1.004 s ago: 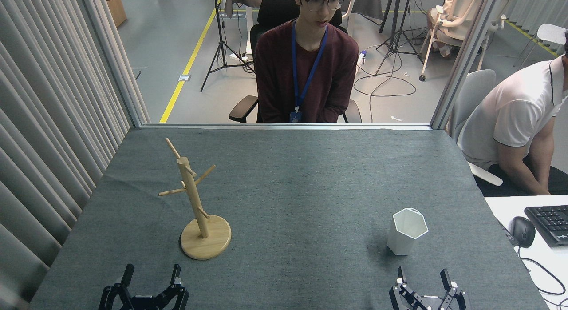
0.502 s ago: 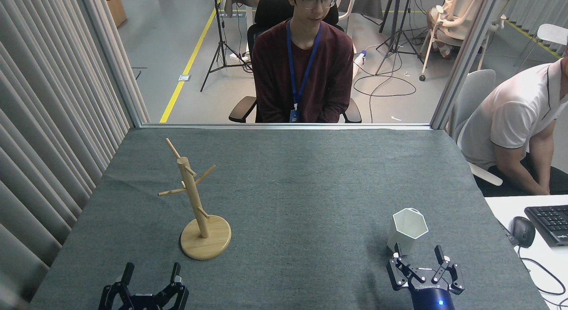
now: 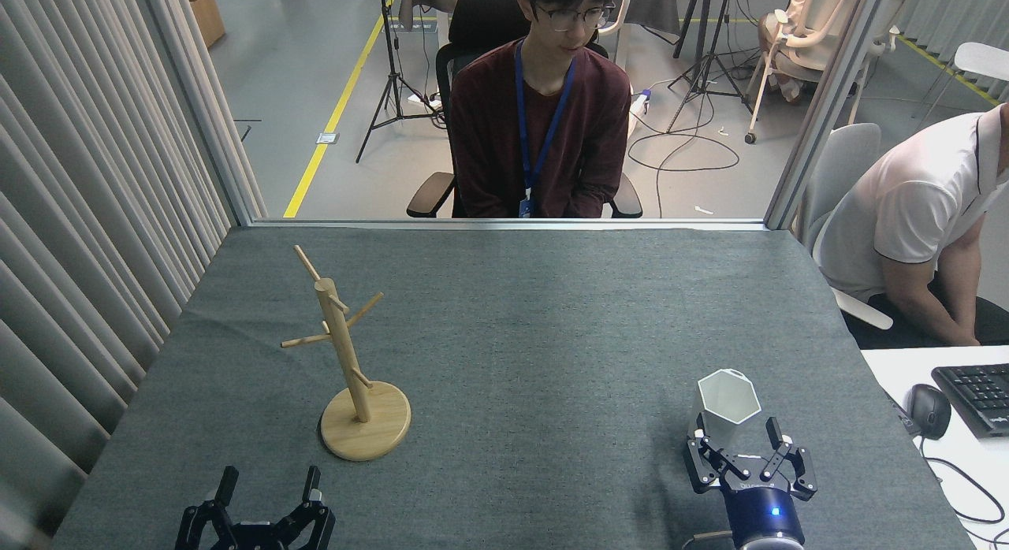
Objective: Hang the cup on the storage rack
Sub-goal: 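Close the right gripper around the white cup and lift it, then carry the cup with the right gripper toward the left gripper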
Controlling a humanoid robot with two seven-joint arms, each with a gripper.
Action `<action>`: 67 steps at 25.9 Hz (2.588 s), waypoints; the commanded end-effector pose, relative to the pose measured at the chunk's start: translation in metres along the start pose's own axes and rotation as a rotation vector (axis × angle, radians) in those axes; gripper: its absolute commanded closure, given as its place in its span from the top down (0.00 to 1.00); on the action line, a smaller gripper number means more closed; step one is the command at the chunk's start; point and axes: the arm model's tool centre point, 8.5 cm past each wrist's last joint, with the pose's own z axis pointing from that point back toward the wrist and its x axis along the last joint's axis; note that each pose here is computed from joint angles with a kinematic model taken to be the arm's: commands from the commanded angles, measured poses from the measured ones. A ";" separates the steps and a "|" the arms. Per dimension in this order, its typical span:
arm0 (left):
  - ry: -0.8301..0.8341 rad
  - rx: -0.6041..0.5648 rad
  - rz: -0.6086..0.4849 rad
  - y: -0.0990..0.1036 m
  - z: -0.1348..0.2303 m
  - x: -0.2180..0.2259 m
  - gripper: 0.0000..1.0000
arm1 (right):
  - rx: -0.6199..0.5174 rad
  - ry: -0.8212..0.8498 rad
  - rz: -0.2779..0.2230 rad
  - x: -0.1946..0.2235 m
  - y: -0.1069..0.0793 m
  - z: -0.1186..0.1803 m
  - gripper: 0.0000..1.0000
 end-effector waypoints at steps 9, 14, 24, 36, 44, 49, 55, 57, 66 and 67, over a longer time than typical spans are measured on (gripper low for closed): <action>0.002 -0.001 0.001 0.000 0.000 -0.001 0.99 | 0.019 -0.007 -0.003 0.004 0.003 -0.011 0.98; 0.001 0.002 0.000 0.000 0.000 -0.001 0.99 | 0.028 -0.006 -0.004 0.004 0.004 -0.017 0.98; -0.001 0.005 0.001 -0.001 -0.003 0.000 0.99 | 0.048 -0.021 0.009 0.013 0.006 -0.029 0.66; -0.117 0.034 0.011 -0.006 -0.013 0.028 0.99 | -0.075 -0.050 0.001 0.021 -0.026 -0.021 0.56; -0.350 0.015 0.010 -0.012 -0.001 0.106 0.99 | -0.218 -0.154 -0.078 0.072 -0.063 0.024 0.57; -0.461 -0.015 -0.042 -0.025 0.014 0.151 0.99 | -0.287 -0.233 -0.153 0.123 -0.088 0.040 0.57; -0.471 -0.029 -0.046 -0.029 0.016 0.167 0.99 | -0.308 -0.355 -0.206 0.188 -0.102 0.073 0.57; -0.471 -0.026 -0.047 -0.029 0.014 0.167 0.99 | -0.296 -0.386 -0.200 0.208 -0.100 0.084 0.57; -0.441 -0.021 -0.059 -0.028 0.011 0.164 0.99 | -0.203 -0.488 -0.178 0.250 -0.086 0.117 0.58; -0.442 -0.023 -0.059 -0.029 0.011 0.164 0.99 | -0.208 -0.502 -0.161 0.254 -0.086 0.120 0.58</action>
